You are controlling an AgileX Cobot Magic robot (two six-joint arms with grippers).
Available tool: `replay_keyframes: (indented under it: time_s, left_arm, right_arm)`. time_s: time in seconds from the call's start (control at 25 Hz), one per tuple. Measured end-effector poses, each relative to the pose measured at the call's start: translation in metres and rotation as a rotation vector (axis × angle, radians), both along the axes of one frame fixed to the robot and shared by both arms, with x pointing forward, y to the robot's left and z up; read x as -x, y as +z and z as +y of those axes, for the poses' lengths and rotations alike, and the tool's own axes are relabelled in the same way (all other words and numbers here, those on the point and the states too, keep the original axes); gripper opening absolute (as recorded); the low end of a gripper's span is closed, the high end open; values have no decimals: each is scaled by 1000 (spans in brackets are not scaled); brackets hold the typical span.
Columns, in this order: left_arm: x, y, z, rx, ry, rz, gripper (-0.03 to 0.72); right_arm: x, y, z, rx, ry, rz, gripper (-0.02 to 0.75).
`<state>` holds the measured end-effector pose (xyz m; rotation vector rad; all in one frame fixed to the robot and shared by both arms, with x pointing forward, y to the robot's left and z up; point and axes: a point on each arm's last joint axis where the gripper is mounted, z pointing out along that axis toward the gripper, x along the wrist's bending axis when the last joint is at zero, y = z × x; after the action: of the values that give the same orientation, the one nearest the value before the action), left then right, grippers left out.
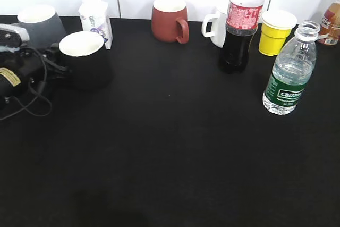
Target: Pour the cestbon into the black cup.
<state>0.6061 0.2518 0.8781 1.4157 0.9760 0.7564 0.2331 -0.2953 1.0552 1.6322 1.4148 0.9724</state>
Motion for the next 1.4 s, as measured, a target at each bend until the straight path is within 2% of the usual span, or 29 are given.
replay_keyframes:
  time_s: [0.16,0.24,0.36,0.48,0.56,0.68,1.04,1.08,1.2,1.24,1.32,1.4]
  left_arm:
    - [5,7,-1,-15,-17,-2,73]
    - [15,34,-6,-15,-78,-44,72]
    - [31,79,-18,38,-184,-117,71]
    - [44,100,-49,65,-280,-167,71]
    - [51,98,-71,54,-340,-140,71]
    - [56,97,-86,47,-379,-123,71]
    - [53,96,-83,56,-329,-99,71]
    - [53,96,-83,56,-329,-99,71]
    - [53,96,-84,57,-332,-101,71]
    - [53,96,-84,57,-332,-101,71]
    - [53,96,-84,58,-332,-101,71]
    - [54,98,-84,59,-333,-107,71]
  right_arm:
    - [0,0,0,0,0,0,555]
    - [0,0,0,0,0,0,555]
    - [0,0,0,0,0,0,555]
    - [0,0,0,0,0,0,555]
    - [0,0,0,0,0,0,555]
    - [0,0,-1,10,-7,1,555]
    - [0,0,-3,28,-19,1,555]
    - [-2,6,-3,32,-19,-26,555]
    - [-38,43,-5,88,4,-289,555]
    - [-55,48,-7,92,2,-319,555]
    - [-91,32,-11,93,-4,-319,555]
    - [-121,-10,-15,88,-18,-328,555]
